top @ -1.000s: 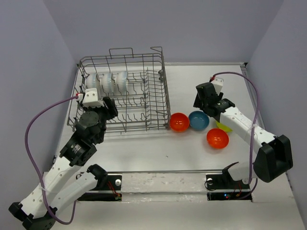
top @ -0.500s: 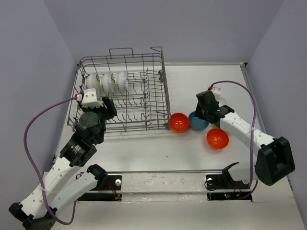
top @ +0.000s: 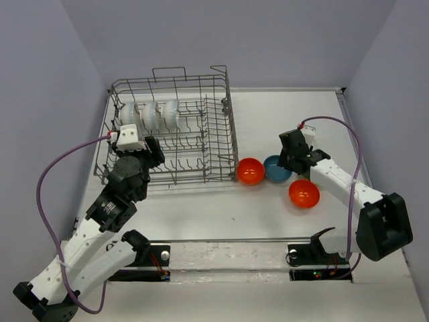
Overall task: Load the bowls into the dish rack
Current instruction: Move the bowl to the center of the board.
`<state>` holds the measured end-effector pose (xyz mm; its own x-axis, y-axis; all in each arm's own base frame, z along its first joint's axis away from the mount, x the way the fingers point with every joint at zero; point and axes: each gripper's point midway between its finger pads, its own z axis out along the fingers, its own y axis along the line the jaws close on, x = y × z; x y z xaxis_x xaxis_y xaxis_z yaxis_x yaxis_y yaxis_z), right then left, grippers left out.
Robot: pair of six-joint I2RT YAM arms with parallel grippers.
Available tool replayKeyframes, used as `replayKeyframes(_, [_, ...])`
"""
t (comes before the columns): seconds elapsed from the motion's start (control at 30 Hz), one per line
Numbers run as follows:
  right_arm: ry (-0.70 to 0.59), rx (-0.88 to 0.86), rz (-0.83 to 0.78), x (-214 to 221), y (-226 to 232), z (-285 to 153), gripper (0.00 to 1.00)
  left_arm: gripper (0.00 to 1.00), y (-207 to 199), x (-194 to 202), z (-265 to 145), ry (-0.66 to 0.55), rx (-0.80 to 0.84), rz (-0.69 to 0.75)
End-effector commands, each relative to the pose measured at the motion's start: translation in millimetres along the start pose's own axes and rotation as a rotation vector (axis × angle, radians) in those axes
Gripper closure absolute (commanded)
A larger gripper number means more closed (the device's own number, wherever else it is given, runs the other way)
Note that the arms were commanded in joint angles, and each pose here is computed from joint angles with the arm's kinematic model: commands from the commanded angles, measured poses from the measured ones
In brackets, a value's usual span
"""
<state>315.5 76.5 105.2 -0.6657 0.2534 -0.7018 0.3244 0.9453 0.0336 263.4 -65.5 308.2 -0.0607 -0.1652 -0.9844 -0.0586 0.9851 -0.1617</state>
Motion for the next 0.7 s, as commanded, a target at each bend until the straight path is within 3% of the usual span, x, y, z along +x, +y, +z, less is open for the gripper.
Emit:
replayKeyframes(0.0, [-0.07, 0.065, 0.06, -20.3, -22.3, -5.8, 0.44, 0.3, 1.7, -10.9, 1.2, -0.046, -0.018, -0.027])
replayKeyframes(0.43, [-0.063, 0.084, 0.184, -21.7, -47.4, -6.1, 0.43, 0.3, 3.2, -13.5, -0.3, -0.055, -0.019, -0.032])
replayKeyframes(0.67, [-0.003, -0.044, 0.185, -13.3, -25.8, -5.1, 0.47, 0.3, 2.6, -12.4, -0.4, -0.053, -0.015, -0.03])
